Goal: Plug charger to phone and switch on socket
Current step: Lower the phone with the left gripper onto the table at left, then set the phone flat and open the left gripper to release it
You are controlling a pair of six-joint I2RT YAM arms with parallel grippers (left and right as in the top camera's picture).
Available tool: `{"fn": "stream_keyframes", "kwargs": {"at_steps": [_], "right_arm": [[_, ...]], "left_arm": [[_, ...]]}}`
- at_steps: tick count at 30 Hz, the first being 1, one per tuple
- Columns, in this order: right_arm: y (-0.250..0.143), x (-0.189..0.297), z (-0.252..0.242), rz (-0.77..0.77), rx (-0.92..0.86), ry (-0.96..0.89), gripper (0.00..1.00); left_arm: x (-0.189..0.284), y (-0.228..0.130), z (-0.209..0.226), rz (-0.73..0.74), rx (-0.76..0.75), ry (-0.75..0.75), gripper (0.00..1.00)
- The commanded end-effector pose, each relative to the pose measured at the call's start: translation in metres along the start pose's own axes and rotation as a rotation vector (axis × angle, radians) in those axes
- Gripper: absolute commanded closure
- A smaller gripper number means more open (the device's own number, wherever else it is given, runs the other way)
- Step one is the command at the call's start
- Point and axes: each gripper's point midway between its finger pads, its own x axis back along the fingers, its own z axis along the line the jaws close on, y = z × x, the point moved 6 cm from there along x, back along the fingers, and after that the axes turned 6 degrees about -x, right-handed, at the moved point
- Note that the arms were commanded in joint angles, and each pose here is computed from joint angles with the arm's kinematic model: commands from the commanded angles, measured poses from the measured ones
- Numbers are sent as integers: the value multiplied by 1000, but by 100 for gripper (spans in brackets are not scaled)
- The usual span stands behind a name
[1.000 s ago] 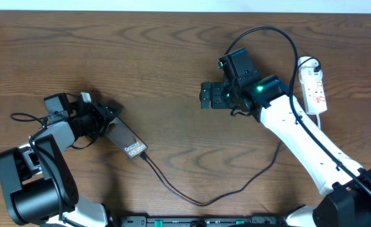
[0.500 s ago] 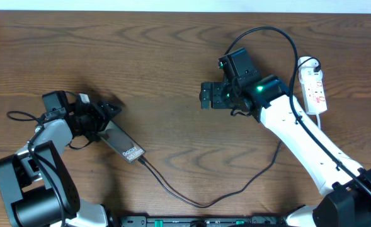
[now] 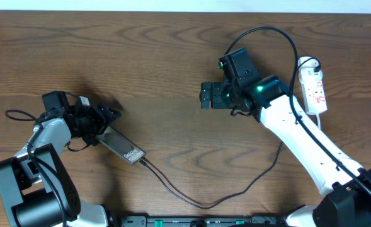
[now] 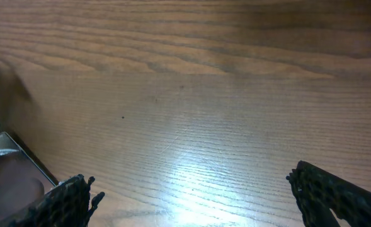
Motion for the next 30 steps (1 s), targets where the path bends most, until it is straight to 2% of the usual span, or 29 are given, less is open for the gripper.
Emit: {"fn": "stream_keyframes", "kwargs": {"at_steps": [1,13,25,30], "right_arm": [[1,1,2,-7,21,-6,1],[1,1,2,-7,20,-6,1],[1,1,1,-7,20,-6,1],[0,1,2,-6,21,-6,1]], "left_arm": [[-16,-25,46,77,56,227,19],[-16,-27,46,91,-17,221,18],[-16,-26,46,87,-19,221,19],[-14,-29,53,97,-9,279,18]]}}
